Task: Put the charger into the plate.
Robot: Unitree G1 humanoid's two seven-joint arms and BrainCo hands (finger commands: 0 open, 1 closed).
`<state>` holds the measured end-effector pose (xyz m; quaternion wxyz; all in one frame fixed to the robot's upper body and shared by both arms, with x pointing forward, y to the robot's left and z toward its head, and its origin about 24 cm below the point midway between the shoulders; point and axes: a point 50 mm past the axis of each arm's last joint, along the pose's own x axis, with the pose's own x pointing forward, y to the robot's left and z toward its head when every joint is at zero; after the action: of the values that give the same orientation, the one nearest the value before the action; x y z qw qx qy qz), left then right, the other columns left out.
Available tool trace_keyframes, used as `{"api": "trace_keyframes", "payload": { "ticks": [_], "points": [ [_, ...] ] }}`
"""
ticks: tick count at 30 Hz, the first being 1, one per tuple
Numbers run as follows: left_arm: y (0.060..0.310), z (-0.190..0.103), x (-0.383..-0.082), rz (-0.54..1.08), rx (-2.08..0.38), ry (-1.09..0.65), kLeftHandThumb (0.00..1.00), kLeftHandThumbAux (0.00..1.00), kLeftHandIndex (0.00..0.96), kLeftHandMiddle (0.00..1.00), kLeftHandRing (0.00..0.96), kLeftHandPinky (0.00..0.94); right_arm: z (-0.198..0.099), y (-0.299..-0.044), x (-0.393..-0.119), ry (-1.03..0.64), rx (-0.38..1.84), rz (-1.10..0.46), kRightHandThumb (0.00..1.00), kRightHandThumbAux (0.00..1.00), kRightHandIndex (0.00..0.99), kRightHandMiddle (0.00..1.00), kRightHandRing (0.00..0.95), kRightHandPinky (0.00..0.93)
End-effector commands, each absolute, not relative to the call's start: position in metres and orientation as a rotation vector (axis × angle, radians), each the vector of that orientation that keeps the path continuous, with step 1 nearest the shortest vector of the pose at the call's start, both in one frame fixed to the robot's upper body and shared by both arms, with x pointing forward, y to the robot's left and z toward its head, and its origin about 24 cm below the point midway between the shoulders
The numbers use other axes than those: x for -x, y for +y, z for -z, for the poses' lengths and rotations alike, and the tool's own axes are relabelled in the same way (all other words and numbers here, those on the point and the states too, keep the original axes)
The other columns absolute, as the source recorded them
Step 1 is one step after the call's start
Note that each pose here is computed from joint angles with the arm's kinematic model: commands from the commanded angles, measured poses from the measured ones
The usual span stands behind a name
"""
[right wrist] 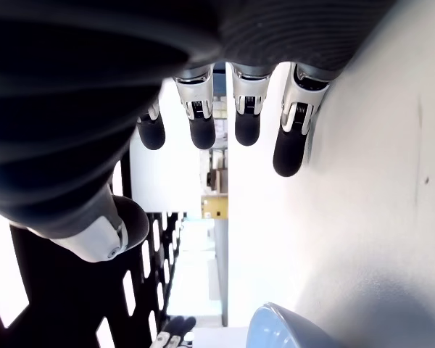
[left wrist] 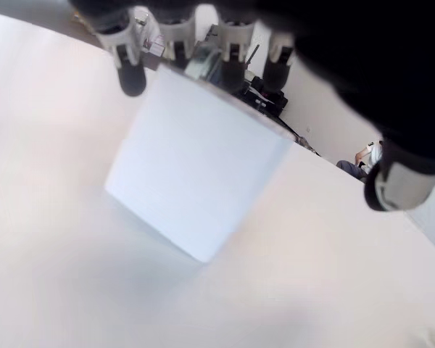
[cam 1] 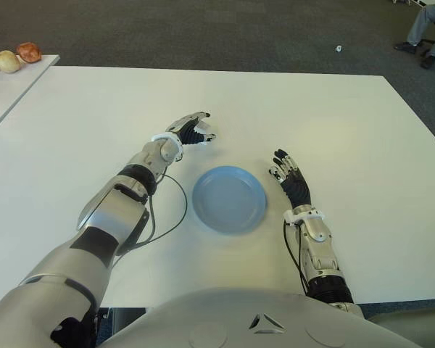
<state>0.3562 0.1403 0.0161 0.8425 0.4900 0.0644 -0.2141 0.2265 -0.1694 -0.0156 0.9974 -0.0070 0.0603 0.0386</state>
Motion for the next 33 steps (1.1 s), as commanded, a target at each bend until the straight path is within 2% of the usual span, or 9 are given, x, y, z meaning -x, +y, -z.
{"api": "trace_keyframes", "payload": {
  "ticks": [1,12,16,20,27,33],
  "points": [
    [0.159,0.014,-0.335,0.499,-1.019,0.289,0.0,0.425,0.0,0.0,0.0,0.0,0.032,-0.174,-0.217,0.226,0.002,-0.056,0.0,0.598,0.0,0.0,0.0,0.0],
    [0.181,0.017,-0.325,0.507,-0.978,0.283,0.0,0.443,0.0,0.0,0.0,0.0,0.029,-0.176,-0.22,0.215,0.006,-0.061,0.0,0.593,0.0,0.0,0.0,0.0],
    [0.199,0.02,-0.318,0.502,-1.017,0.312,0.0,0.437,0.0,0.0,0.0,0.0,0.027,-0.176,-0.222,0.209,0.007,-0.064,0.0,0.596,0.0,0.0,0.0,0.0],
    [0.205,0.021,-0.317,0.517,-1.057,0.338,0.0,0.431,0.0,0.0,0.0,0.0,0.026,-0.175,-0.223,0.206,0.006,-0.065,0.0,0.6,0.0,0.0,0.0,0.0],
    [0.22,0.014,-0.317,0.601,-1.152,0.372,0.0,0.443,0.0,0.0,0.0,0.0,0.023,-0.175,-0.225,0.196,-0.002,-0.064,0.0,0.611,0.0,0.0,0.0,0.0],
    [0.229,0.004,-0.312,0.668,-1.192,0.333,0.0,0.45,0.0,0.0,0.0,0.0,0.021,-0.175,-0.227,0.188,-0.007,-0.065,0.0,0.615,0.0,0.0,0.0,0.0]
  ]
}}
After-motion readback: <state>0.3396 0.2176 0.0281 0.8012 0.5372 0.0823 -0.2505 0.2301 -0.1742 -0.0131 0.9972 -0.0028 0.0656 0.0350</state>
